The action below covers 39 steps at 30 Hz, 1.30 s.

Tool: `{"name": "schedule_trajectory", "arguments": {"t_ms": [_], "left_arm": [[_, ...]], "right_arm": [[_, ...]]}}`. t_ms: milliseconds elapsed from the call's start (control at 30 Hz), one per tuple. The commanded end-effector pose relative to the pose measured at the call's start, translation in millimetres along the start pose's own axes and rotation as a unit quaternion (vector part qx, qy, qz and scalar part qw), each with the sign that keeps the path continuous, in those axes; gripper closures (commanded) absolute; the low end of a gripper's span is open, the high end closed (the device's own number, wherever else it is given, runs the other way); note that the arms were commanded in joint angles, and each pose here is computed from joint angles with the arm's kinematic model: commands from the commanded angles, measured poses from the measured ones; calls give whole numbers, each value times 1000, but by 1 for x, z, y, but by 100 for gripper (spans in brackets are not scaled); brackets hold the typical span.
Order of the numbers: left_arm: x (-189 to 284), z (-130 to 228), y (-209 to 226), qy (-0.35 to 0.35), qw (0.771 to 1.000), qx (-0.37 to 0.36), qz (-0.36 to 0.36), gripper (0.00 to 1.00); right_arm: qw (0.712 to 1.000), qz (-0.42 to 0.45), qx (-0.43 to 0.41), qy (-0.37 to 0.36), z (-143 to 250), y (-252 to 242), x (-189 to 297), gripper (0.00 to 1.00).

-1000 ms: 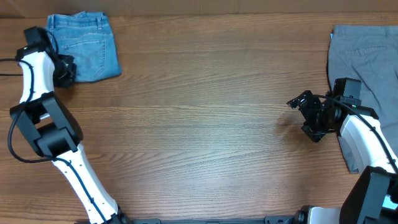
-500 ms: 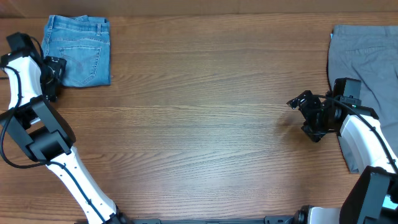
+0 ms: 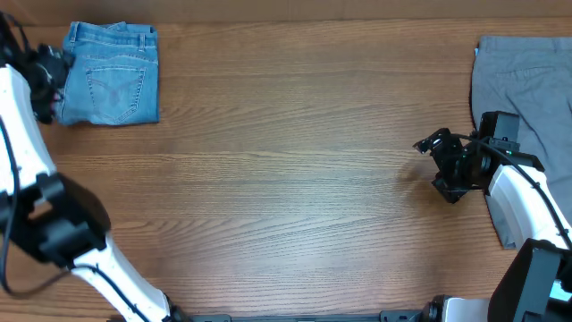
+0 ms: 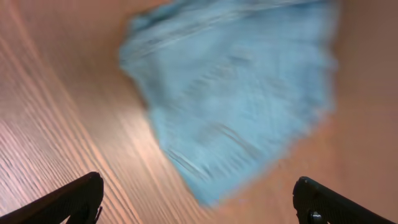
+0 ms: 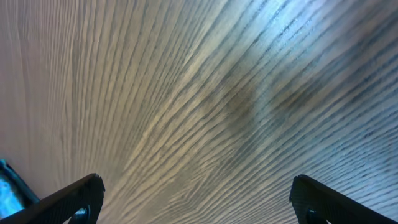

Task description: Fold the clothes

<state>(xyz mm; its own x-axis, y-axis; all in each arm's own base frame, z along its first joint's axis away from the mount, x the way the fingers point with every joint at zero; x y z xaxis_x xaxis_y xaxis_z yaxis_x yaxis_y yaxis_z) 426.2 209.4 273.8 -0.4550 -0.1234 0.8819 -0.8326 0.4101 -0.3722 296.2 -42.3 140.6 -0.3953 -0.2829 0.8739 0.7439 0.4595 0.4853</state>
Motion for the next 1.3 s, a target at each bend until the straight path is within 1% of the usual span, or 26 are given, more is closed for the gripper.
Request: {"name": "schedule_trajectory", "arguments": {"t_ms": [0,100,133,167,233,300,367,433,467,567,667,767,900,1167,1233,1267], "left_arm": [[93,29,-33,6,983,-120,137,0],[129,54,-43,22,962,-196,189,0],[143,73,-50,37,945,-246,212,0],[148,84,-53,43,936,-273,218,0],[154,105,-59,62,923,-309,219,0],[155,134,-69,86,903,-361,215,0],[151,149,-77,84,895,-390,199,0],[149,158,-82,75,893,-406,179,0],[147,166,-86,71,890,-418,169,0],[148,178,-92,68,883,-435,162,0],[149,185,-95,72,878,-442,166,0],[149,186,-95,72,878,-442,166,0],[149,186,-95,72,878,-442,166,0],[149,185,-94,72,879,-441,166,0],[149,184,-94,72,879,-441,166,0],[149,184,-94,72,879,-441,166,0]], "right_arm": [[1000,-16,-23,8,0,7,10,0],[996,-66,5,65,8,12,13,0],[993,-88,22,79,9,15,14,0],[992,-94,24,81,8,15,15,0],[990,-106,34,86,8,16,17,0],[989,-117,45,84,11,17,26,0],[987,-126,60,75,15,19,38,0],[984,-141,89,63,24,22,56,0],[981,-149,109,52,35,23,73,0],[976,-160,150,22,57,19,107,0],[973,-160,166,-22,83,7,141,0],[965,-181,183,-48,101,1,162,0],[961,-191,192,-62,107,-1,169,0],[965,-182,184,-50,102,0,163,0],[968,-169,181,-48,101,-2,160,0],[973,-146,171,-49,99,-6,157,0]]}}
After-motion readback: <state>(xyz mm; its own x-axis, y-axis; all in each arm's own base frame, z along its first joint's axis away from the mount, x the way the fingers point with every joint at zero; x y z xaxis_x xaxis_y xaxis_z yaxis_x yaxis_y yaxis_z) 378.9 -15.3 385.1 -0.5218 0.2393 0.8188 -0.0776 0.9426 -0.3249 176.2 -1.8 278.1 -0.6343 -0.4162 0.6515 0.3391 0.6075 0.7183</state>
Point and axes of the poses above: each gripper's point midway between its finger pads, its own x axis back along the fingers, its own y axis along the line the jaws close on, z = x × y, the point moved 9 cm from there along x, back along the fingers, and after that the axes turned 3 degrees about -x, right-handed, at the moved point
